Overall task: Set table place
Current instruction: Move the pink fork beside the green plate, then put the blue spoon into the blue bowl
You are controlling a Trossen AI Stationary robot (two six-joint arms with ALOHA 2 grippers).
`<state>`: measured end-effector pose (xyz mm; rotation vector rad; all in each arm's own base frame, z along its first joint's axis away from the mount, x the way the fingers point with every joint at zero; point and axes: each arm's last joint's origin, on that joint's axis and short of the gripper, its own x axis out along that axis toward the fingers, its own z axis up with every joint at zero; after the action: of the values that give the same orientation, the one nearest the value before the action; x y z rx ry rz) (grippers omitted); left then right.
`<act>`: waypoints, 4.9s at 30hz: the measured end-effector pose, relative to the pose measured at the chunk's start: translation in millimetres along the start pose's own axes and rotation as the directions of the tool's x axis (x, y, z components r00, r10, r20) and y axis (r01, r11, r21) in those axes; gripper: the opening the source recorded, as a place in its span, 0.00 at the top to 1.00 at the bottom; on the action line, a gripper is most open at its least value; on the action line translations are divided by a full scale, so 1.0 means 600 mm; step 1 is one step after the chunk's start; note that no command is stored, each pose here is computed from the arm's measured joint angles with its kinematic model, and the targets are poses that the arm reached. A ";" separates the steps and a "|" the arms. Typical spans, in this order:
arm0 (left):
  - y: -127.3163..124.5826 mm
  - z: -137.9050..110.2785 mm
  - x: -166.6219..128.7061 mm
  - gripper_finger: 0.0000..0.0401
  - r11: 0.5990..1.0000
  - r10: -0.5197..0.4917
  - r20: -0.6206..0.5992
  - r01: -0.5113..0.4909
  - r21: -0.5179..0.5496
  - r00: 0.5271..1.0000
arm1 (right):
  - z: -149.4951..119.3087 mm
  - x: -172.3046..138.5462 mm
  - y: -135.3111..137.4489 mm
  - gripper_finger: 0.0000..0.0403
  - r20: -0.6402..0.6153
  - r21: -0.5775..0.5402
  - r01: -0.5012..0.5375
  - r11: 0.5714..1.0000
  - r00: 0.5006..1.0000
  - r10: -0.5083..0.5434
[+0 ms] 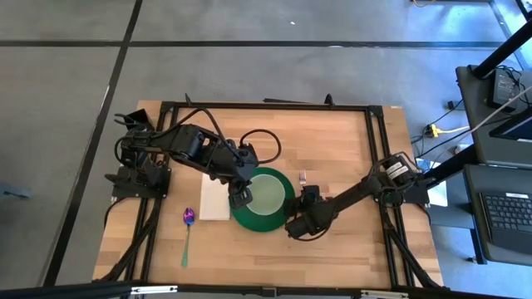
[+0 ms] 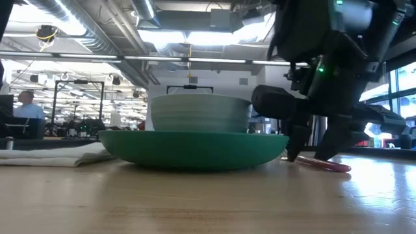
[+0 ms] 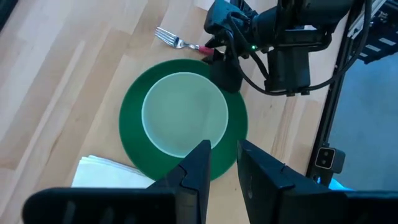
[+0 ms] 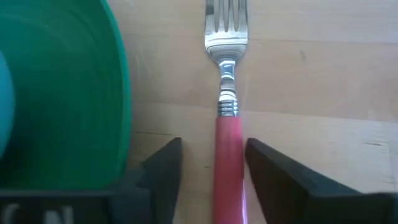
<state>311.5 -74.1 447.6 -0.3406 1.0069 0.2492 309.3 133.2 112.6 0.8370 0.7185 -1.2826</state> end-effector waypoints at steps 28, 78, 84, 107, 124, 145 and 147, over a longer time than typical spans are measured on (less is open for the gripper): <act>-0.058 -0.052 0.014 0.82 0.987 -0.020 -0.079 0.007 -0.162 0.997 | 0.154 -0.317 0.066 0.54 -0.241 -0.622 -0.187 0.761 0.970 0.041; -0.125 -0.555 0.315 0.82 0.611 0.480 -0.308 -0.565 -0.555 0.822 | 0.240 -0.407 0.115 0.53 -0.096 -0.892 -0.292 0.345 0.868 0.487; -0.127 -0.541 0.319 0.71 0.611 0.473 -0.306 -0.557 -0.563 0.827 | 0.246 -0.403 0.119 0.53 -0.089 -0.886 -0.292 0.360 0.869 0.486; -0.130 -0.527 0.279 0.65 0.542 0.579 -0.339 -0.661 -0.519 0.741 | 0.262 -0.392 0.124 0.53 -0.074 -0.879 -0.280 0.386 0.879 0.471; -0.102 -0.567 0.319 0.66 0.562 0.522 -0.356 -0.626 -0.540 0.775 | 0.262 -0.392 0.124 0.53 -0.074 -0.877 -0.283 0.389 0.879 0.471; -0.085 -0.588 0.331 0.66 0.597 0.545 -0.257 -0.585 -0.549 0.798 | 0.262 -0.392 0.124 0.53 -0.074 -0.874 -0.286 0.393 0.878 0.473; -0.086 -0.593 0.334 0.66 0.604 0.549 -0.242 -0.580 -0.547 0.800 | 0.262 -0.392 0.124 0.53 -0.074 -0.874 -0.286 0.393 0.878 0.473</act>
<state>155.4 -250.8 110.4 -0.5993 1.0461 1.1786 346.9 127.0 402.6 -0.0113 0.8317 -0.4030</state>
